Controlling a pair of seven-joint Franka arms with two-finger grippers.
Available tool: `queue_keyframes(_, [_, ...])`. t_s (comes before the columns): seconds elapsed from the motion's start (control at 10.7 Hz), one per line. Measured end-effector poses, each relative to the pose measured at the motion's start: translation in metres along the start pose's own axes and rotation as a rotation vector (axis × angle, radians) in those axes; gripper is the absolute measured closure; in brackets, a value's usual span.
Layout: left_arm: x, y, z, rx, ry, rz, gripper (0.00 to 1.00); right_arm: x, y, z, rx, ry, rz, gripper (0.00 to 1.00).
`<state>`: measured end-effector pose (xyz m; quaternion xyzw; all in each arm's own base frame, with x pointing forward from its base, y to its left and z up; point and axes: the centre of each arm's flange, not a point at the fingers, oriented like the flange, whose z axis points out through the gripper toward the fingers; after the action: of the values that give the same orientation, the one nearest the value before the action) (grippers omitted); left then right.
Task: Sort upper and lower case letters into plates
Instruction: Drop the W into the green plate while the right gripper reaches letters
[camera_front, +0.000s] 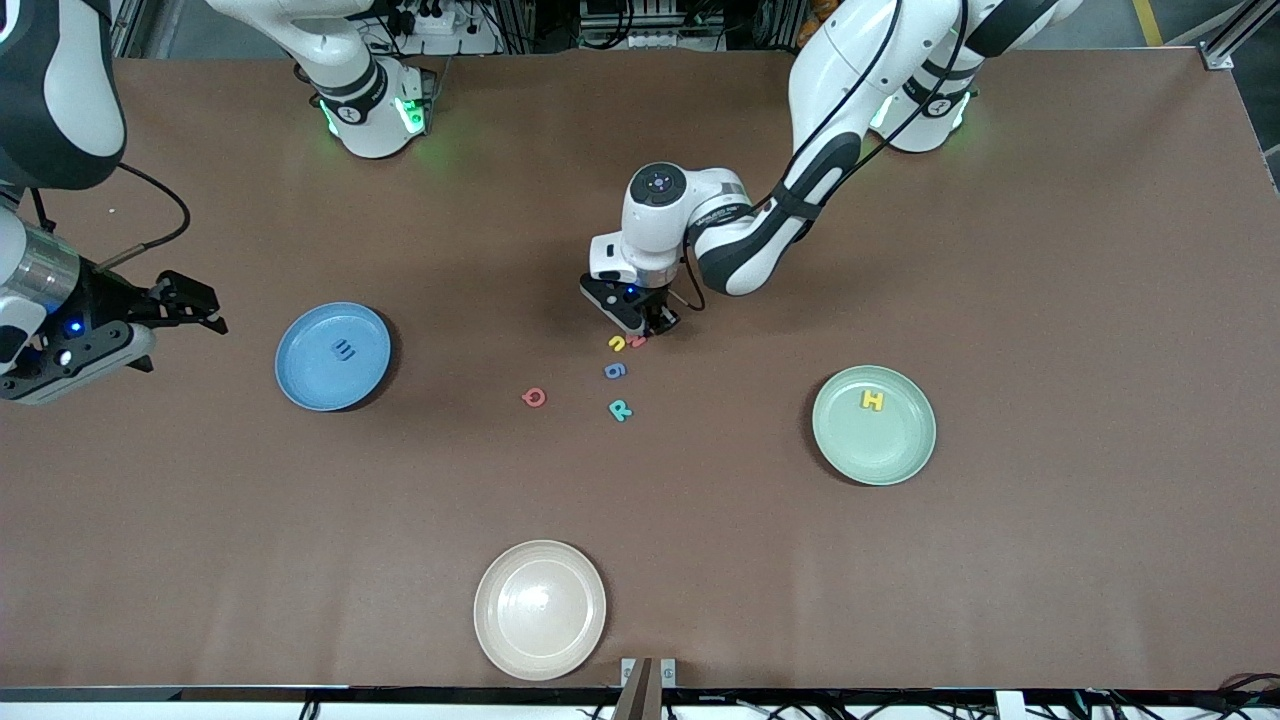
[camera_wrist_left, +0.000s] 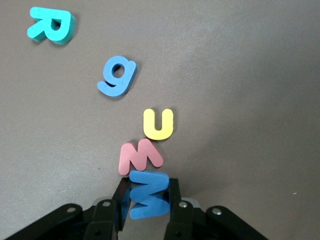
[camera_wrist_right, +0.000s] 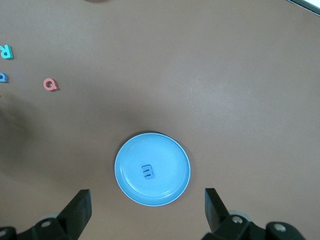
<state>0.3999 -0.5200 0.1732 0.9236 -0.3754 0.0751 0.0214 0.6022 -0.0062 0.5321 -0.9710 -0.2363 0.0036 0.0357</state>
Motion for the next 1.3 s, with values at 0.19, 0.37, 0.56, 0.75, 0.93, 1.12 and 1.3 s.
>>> queue_keyframes(0.19, [0.000, -0.001, 0.000, 0.003, -0.003, -0.001, 0.65, 0.000, 0.000, 0.000, 0.000, 0.000, 0.000, 0.00])
queue_keyframes(0.37, [-0.001, -0.008, -0.003, 0.047, -0.060, -0.006, 0.65, 0.000, 0.000, 0.000, 0.000, 0.000, 0.000, 0.00])
queue_keyframes(0.56, [-0.002, -0.018, -0.017, 0.085, -0.118, -0.022, 0.65, 0.000, 0.000, 0.001, 0.001, -0.002, 0.000, 0.00])
queue_keyframes(0.75, [0.003, -0.048, -0.041, 0.093, -0.153, -0.042, 0.65, -0.001, -0.002, 0.003, 0.012, -0.018, -0.001, 0.00])
queue_keyframes(0.93, [0.004, -0.125, -0.058, 0.070, -0.173, -0.069, 0.65, 0.009, -0.023, 0.005, 0.028, -0.014, 0.019, 0.00])
queue_keyframes(1.12, [-0.010, -0.223, -0.064, 0.048, -0.186, -0.105, 0.65, 0.043, -0.090, 0.008, 0.029, 0.026, 0.053, 0.00])
queue_keyframes(1.3, [-0.034, -0.297, -0.066, 0.039, -0.226, -0.112, 0.65, 0.075, -0.179, 0.020, 0.036, 0.053, 0.104, 0.00])
